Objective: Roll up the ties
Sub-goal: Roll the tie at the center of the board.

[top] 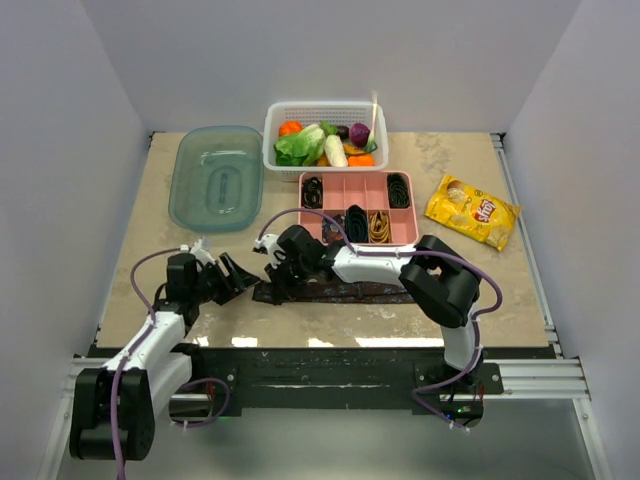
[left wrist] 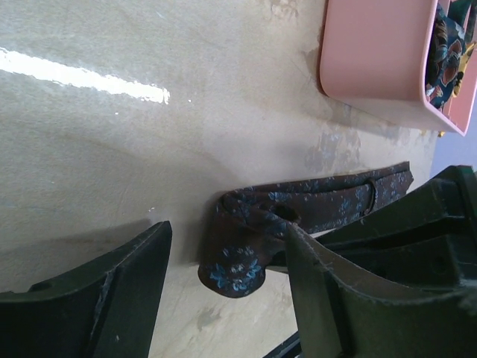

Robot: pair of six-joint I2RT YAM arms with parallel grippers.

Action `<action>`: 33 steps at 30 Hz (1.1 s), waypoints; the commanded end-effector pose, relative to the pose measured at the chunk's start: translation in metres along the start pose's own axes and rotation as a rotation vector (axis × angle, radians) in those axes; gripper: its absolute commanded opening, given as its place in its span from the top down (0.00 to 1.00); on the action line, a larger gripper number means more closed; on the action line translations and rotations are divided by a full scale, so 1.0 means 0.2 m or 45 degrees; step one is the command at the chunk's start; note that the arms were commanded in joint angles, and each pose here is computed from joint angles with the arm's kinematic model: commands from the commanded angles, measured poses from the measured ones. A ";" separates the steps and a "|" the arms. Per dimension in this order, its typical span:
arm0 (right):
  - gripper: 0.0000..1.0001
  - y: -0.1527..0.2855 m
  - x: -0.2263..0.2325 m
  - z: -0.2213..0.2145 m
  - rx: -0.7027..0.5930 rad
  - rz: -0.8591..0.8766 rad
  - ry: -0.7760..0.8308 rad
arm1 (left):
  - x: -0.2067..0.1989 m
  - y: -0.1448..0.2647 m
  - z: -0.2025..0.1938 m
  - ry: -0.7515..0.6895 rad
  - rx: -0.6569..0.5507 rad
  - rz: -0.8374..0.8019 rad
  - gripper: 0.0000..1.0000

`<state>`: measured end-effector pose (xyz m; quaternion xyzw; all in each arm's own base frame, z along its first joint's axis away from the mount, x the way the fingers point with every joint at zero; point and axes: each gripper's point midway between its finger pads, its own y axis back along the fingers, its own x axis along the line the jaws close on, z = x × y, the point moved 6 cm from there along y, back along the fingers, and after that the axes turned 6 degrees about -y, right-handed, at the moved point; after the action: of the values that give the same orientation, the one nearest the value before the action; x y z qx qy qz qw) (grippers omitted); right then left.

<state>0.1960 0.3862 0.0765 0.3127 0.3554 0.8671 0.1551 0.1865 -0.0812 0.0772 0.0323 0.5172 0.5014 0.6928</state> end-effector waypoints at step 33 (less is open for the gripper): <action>1.00 -0.05 -0.13 0.20 -0.049 -0.119 0.039 | -0.02 -0.09 0.00 -0.140 -0.024 -0.171 0.34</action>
<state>0.2343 0.4026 0.0825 0.2935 0.3461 0.8736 0.1759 0.1919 -0.0903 0.0636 0.0163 0.4985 0.4641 0.7320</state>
